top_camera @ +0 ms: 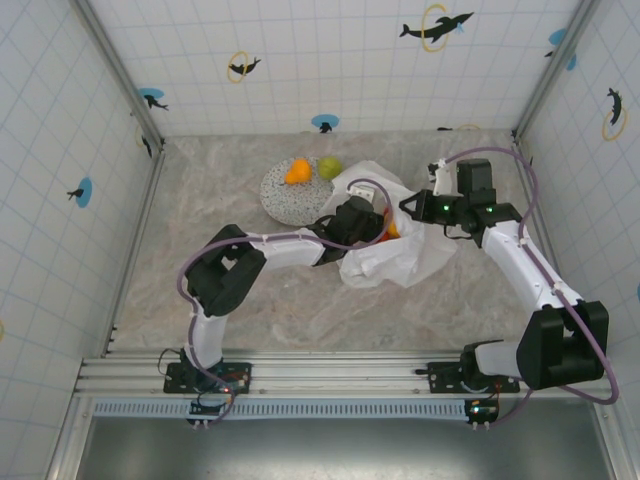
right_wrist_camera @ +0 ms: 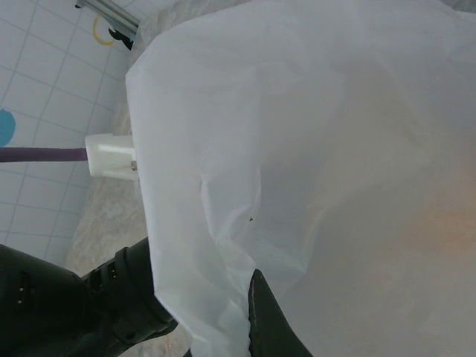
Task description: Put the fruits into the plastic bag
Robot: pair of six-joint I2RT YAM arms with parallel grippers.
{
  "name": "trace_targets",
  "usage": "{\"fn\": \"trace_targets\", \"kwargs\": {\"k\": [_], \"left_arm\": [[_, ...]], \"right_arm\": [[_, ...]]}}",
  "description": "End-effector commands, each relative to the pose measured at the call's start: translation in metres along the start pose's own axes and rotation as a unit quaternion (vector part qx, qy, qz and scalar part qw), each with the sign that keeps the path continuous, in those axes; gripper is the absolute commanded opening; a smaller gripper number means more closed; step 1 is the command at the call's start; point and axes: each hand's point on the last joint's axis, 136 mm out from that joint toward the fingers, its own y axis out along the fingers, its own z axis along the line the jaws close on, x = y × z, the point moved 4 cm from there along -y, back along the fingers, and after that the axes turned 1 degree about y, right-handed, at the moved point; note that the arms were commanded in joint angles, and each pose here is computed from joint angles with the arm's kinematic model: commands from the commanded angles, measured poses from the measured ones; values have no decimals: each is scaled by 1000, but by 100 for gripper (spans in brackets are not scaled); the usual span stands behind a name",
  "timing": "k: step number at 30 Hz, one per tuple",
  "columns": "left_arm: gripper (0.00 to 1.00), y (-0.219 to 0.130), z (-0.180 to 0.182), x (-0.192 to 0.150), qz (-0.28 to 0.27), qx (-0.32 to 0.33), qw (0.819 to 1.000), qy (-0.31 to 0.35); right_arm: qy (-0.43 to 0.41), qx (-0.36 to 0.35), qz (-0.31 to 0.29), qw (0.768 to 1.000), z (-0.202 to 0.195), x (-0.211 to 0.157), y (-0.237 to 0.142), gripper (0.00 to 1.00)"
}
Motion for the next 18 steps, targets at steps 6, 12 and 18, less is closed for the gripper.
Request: {"fn": "trace_targets", "kwargs": {"k": [6, 12, 18], "left_arm": [[90, -7, -2, 22, -27, 2, 1000, 7], [96, -34, -6, 31, -34, -29, 999, 5], [97, -60, -4, 32, -33, -48, 998, -1]], "right_arm": [[-9, 5, -17, 1000, 1, 11, -5, 0], [-1, 0, -20, 1000, -7, 11, -7, 0], [3, -2, -21, 1000, -11, 10, -7, 0]]}}
